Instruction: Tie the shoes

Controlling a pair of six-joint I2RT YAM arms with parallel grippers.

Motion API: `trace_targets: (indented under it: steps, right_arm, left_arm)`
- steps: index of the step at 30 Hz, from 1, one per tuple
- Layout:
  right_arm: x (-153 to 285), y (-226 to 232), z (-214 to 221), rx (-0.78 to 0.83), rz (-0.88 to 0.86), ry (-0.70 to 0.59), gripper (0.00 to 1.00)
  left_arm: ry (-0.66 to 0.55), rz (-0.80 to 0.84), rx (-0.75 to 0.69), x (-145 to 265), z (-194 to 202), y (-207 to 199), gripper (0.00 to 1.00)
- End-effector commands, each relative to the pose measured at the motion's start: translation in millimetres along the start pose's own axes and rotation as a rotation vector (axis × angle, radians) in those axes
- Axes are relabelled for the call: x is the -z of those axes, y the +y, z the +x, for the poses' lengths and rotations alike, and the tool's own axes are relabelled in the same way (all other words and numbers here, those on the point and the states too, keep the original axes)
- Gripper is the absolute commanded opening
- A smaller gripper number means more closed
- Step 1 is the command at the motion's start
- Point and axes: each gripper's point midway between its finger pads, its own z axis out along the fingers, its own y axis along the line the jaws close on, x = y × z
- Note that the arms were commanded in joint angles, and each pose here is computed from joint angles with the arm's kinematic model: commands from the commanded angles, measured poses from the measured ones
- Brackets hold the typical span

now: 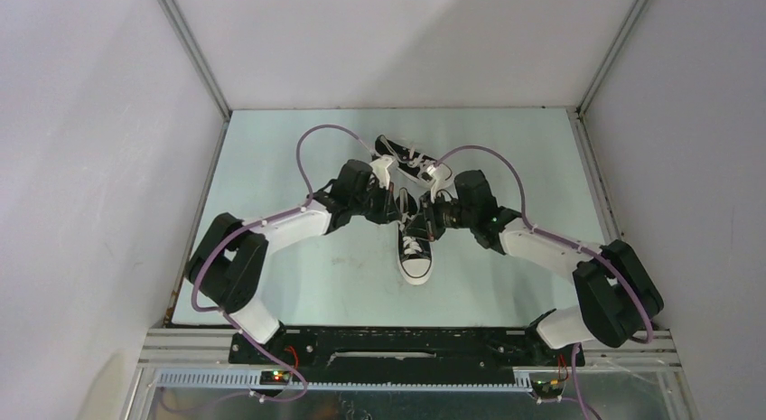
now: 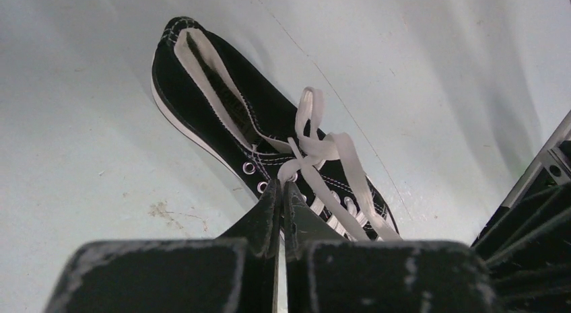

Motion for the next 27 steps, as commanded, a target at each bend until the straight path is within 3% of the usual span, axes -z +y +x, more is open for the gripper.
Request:
trace_targets:
  steps: [1,15,27]
  right_arm:
    - [10,21,-15,0.089,-0.067,-0.072,0.0]
    - [21,45,-22,0.175,-0.143,-0.127,0.0]
    - [1,12,-16,0.074,-0.11,-0.094,0.0]
  left_arm:
    - [-0.035,0.012,0.031,-1,-17,2,0.01]
    - [0.033,0.047,0.066,-15,-8,2,0.01]
    - [0.032,0.065,0.107,-10,-6,1,0.02]
